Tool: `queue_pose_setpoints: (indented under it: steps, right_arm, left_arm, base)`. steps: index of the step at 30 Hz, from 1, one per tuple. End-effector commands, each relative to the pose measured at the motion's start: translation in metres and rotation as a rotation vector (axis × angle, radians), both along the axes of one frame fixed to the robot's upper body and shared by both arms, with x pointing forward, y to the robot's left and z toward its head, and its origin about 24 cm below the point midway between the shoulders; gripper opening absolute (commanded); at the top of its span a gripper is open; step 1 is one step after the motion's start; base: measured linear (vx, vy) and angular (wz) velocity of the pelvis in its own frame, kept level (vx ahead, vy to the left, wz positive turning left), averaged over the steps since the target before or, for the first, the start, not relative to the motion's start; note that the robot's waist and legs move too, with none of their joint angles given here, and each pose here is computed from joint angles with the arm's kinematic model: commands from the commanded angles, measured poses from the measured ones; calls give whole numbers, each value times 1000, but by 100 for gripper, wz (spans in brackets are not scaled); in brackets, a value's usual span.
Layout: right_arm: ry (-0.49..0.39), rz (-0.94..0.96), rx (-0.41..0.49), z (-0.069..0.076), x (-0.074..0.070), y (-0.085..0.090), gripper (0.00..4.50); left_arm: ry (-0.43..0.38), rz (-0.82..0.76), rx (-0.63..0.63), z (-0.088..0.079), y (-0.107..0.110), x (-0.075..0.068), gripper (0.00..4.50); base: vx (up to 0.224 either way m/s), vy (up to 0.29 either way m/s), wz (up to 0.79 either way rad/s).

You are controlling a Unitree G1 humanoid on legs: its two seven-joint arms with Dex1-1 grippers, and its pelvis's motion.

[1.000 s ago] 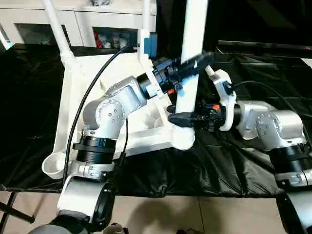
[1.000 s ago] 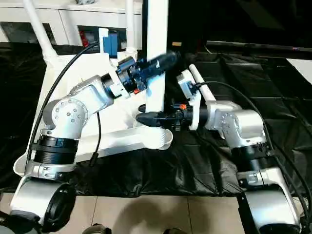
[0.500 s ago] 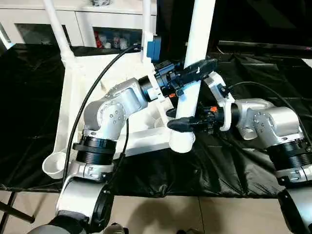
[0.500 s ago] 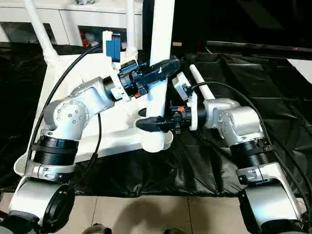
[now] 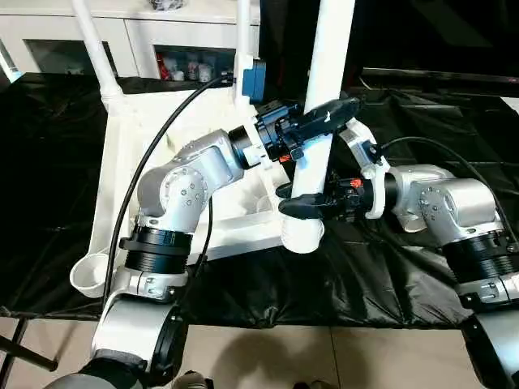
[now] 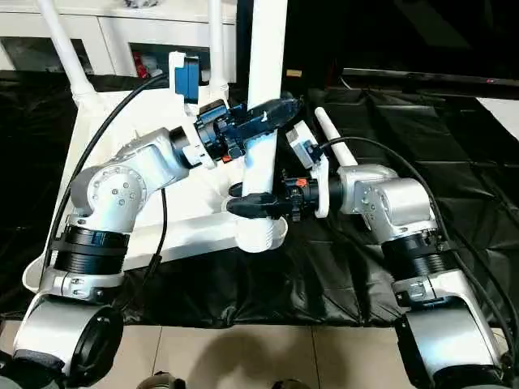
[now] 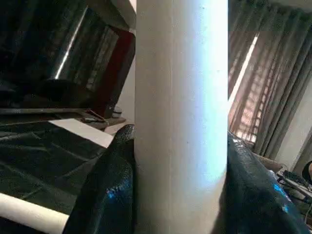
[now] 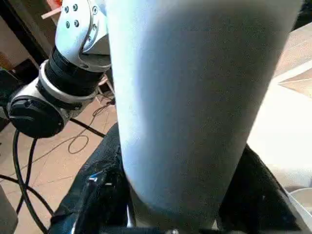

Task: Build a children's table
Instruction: Pick table leg

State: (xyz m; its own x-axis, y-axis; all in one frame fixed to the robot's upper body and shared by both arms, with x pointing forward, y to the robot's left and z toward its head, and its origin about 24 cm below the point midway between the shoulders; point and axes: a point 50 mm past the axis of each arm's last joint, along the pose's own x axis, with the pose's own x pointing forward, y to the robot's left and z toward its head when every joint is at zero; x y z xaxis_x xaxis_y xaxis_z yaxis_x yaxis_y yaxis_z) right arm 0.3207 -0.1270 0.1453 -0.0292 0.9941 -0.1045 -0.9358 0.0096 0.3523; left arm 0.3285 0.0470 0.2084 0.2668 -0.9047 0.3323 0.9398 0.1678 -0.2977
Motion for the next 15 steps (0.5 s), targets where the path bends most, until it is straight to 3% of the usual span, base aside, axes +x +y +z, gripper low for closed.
queue_pose_setpoints:
  steps: [1, 2, 3, 8, 10, 15]
  right_arm:
    - [-16, -30, -18, 3, 4, -1, 191]
    - [-20, -37, -17, 2, 5, -1, 191]
    - [-26, -51, -16, 2, 5, -1, 191]
    - [-33, -79, 0, 2, 6, 0, 190]
    - [-41, -132, 39, 3, 9, 0, 190]
    - [-93, -291, 90, -1, 16, -4, 189]
  left_arm:
    - [-25, -1, 5, 2, -3, -2, 183]
    - [0, 0, -1, 2, -3, -1, 239]
    - [6, -8, -18, 4, -3, -1, 253]
    - [-34, 21, -112, 15, -1, 0, 278]
    - [-15, 93, -252, 28, 9, 8, 281]
    - [-7, 211, -318, 29, 30, 21, 281]
  base:
    - [0, 0, 0]
    - [0, 0, 0]
    - [0, 0, 0]
    - [0, 0, 0]
    - [0, 0, 0]
    - [0, 0, 0]
